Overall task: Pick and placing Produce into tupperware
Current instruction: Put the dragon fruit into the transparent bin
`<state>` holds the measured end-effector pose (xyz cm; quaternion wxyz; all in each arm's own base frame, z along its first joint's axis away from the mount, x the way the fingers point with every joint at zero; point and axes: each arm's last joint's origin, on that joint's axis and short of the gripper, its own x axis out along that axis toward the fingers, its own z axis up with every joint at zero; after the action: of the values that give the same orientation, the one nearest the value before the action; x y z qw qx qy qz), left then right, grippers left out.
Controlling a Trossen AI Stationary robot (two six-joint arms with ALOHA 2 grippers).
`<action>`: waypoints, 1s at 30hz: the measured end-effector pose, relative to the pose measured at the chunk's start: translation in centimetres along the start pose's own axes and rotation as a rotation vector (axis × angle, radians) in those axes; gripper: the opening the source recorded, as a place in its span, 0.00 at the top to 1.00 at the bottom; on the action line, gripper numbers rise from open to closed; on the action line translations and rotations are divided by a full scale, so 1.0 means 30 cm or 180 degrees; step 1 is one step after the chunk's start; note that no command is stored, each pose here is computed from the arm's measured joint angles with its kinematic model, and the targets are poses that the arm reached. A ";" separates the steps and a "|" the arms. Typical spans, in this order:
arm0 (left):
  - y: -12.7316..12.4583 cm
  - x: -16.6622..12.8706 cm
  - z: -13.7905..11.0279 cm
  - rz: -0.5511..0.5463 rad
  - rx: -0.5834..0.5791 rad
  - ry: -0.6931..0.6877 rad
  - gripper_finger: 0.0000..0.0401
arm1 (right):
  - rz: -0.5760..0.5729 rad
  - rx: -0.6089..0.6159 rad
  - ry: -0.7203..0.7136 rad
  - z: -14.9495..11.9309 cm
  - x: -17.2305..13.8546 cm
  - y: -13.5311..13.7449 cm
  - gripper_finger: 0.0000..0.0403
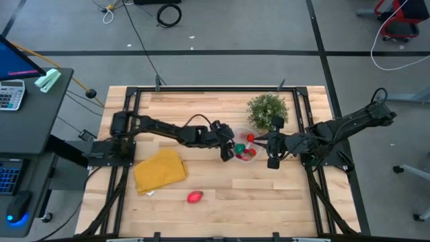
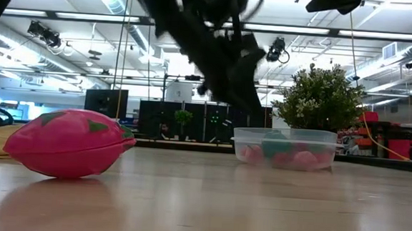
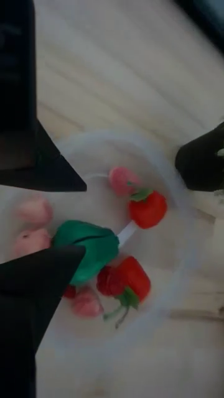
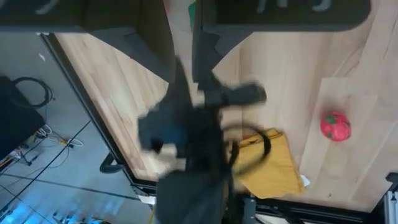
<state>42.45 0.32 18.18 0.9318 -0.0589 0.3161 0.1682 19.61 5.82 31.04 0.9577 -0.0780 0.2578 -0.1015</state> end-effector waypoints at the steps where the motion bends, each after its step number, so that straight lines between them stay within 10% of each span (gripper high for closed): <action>1: -0.004 -0.032 0.024 -0.0003 0.0035 0.0032 0.61 | -0.0001 -0.0004 0.0009 -0.001 0.000 0.000 0.85; 9: -0.095 -0.313 0.108 -0.0259 0.0515 0.0927 0.61 | -0.0016 0.0034 0.0118 -0.013 0.000 -0.001 0.85; 16: -0.284 -0.480 0.079 -0.1000 0.0094 0.1537 0.57 | -0.0025 0.0142 0.0165 -0.018 0.000 -0.002 0.85; 30: -0.386 -0.472 -0.170 -0.0605 -0.0451 0.1903 0.46 | -0.0046 0.0317 0.0252 -0.028 -0.001 -0.003 0.85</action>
<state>33.08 -15.54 22.80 0.8028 -0.1997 0.5564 0.0772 19.14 5.64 30.34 0.9487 -0.0280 0.2895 -0.1240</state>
